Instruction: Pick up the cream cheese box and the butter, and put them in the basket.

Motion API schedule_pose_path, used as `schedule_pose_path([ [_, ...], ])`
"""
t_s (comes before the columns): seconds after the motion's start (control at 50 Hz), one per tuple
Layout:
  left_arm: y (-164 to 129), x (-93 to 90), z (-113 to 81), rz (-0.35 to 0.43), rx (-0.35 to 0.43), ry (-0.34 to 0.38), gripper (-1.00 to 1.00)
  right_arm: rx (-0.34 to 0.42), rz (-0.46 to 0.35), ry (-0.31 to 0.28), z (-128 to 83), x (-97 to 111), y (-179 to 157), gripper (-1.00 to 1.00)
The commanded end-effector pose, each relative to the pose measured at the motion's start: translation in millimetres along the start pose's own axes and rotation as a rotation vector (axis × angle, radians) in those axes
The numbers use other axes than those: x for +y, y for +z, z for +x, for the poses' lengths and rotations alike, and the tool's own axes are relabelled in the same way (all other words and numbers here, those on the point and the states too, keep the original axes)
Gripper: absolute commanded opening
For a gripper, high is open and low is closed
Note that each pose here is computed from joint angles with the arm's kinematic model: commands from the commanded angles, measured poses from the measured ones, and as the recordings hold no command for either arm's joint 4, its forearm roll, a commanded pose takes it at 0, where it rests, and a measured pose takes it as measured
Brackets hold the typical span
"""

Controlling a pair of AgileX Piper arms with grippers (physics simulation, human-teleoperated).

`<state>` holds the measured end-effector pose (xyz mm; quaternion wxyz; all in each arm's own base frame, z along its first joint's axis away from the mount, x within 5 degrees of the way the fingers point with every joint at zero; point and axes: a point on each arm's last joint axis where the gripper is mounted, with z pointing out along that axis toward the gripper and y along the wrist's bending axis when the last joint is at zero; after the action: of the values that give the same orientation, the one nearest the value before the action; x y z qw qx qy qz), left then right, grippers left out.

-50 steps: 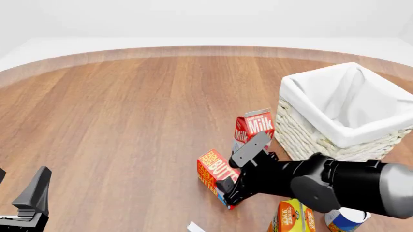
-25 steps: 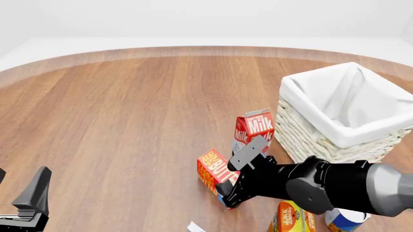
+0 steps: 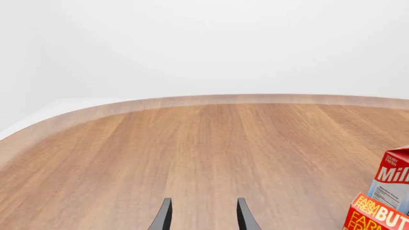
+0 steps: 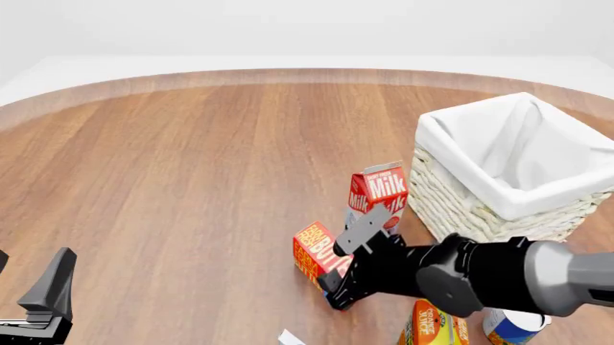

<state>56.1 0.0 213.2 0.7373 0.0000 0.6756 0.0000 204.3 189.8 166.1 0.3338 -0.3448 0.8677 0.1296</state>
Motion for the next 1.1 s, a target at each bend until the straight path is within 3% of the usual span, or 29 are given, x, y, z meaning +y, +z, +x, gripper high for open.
schedule_pose_path([
  [0.02, 0.0, 0.0, 0.0, 0.000, 0.000, 0.000, 1.00, 0.009, -0.001, 0.012, 5.3, 0.5, 4.2, 1.00],
  [0.84, 0.0, 0.0, 0.0, 0.000, 0.000, 0.000, 1.00, 0.020, -0.001, 0.011, 9.9, 0.7, 11.5, 1.00],
  [0.86, 0.0, 0.0, 0.0, 0.000, 0.000, 0.000, 1.00, 0.018, 0.000, 0.011, 9.4, 0.1, 11.0, -1.00],
  [1.1, 0.0, 0.0, 0.0, 0.000, 0.000, 0.000, 1.00, 0.009, -0.004, 0.004, 5.0, 1.7, 5.2, -1.00],
])
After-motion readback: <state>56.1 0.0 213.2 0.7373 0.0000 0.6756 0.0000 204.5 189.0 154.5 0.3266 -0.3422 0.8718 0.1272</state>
